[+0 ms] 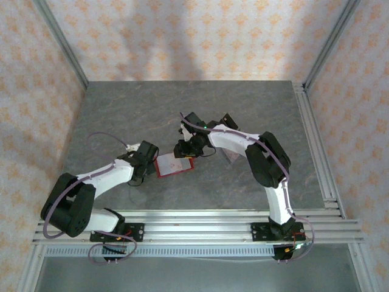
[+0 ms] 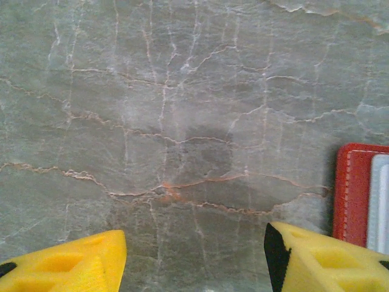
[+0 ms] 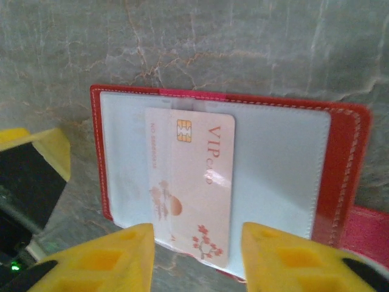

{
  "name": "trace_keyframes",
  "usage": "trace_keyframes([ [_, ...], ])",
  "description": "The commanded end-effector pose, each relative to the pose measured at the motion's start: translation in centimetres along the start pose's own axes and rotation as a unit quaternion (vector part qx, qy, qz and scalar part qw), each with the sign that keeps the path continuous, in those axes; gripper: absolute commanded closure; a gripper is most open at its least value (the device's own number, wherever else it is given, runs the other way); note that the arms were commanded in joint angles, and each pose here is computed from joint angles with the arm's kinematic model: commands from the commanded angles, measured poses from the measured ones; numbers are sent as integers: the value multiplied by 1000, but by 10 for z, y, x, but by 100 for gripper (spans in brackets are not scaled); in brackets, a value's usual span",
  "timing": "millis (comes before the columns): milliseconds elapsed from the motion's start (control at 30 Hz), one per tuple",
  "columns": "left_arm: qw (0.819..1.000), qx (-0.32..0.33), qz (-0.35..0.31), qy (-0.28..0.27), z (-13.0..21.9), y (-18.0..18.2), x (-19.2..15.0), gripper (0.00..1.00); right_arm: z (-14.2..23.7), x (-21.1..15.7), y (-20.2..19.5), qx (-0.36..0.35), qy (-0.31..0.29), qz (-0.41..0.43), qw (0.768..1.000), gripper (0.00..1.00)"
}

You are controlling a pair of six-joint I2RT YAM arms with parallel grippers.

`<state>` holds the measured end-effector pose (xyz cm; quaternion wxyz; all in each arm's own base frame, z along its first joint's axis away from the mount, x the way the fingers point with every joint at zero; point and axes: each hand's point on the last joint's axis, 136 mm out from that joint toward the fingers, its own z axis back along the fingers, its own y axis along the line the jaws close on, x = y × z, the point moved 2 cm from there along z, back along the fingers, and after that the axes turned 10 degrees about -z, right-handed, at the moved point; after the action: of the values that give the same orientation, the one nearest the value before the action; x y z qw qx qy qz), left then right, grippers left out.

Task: Put the credit cards into the card holder
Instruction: Insert the credit card into the card slot.

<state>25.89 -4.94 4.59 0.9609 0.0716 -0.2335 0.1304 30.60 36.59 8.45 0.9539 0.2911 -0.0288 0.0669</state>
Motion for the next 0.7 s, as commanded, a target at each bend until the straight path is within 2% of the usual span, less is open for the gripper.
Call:
trace_keyframes([
  [0,1000,-25,-2,-18,9,-10,15,37,19,8,-4,-46,-22,20,999,80],
  [100,1000,-25,-8,-15,6,-14,14,38,15,7,-12,-70,-13,28,997,92],
  [167,1000,-23,-10,-12,3,-15,14,38,12,7,-15,-80,-7,33,996,95],
  [400,1000,-20,-16,-6,-3,-21,13,38,-2,5,-17,-91,11,40,995,100],
  [667,1000,-17,-20,-1,-7,-21,9,38,-17,0,-15,-93,29,46,994,100],
])
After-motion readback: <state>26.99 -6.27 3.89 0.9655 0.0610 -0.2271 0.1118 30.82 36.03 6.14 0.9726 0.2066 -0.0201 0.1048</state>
